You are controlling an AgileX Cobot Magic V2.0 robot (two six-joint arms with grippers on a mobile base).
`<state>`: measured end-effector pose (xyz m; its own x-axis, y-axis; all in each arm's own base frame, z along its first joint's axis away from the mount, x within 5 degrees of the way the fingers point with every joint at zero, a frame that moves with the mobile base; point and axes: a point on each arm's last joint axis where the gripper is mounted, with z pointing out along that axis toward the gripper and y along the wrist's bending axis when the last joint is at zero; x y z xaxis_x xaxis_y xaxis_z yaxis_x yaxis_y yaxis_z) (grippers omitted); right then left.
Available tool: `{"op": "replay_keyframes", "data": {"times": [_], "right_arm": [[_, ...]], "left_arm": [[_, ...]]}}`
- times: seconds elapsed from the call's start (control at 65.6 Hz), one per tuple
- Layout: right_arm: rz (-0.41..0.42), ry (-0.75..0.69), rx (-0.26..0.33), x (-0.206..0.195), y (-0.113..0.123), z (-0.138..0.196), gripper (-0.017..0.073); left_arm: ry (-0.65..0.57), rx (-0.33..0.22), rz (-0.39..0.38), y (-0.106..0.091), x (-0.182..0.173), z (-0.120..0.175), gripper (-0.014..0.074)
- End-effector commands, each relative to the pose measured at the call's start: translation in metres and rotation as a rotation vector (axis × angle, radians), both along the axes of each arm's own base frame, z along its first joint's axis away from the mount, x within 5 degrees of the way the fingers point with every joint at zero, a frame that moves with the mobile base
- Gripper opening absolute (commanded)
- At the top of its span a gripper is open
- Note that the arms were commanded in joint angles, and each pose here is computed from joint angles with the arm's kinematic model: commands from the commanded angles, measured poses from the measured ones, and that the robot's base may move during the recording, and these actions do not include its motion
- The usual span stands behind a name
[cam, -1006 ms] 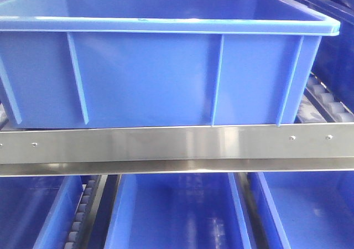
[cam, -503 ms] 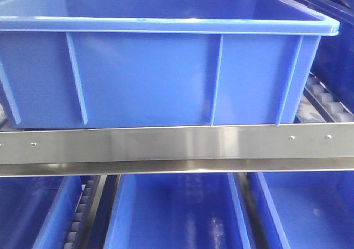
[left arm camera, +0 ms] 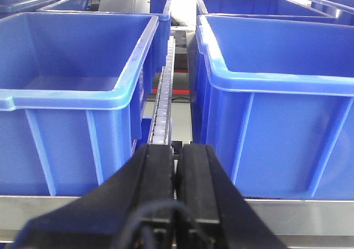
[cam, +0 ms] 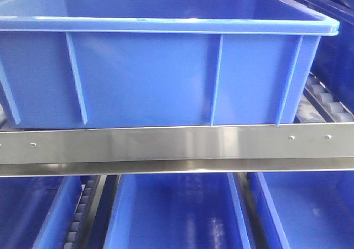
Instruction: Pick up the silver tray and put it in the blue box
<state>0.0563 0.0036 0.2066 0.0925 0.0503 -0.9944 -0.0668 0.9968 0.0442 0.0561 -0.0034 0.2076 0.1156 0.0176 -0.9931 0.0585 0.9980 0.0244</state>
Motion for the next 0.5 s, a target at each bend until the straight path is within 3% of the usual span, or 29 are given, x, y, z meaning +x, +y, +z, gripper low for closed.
{"op": "replay_keyframes", "data": {"times": [0.0,0.488], "right_arm": [[-0.001,-0.121,-0.003,-0.0041,0.0,0.0146,0.0055],[-0.001,-0.121,-0.003,-0.0041,0.0,0.0146,0.0055]], "left_arm": [[-0.091,-0.013,0.005,0.0006,-0.0018,0.0034,-0.0009],[-0.091,-0.013,0.005,0.0006,-0.0018,0.0034,-0.0009]]}}
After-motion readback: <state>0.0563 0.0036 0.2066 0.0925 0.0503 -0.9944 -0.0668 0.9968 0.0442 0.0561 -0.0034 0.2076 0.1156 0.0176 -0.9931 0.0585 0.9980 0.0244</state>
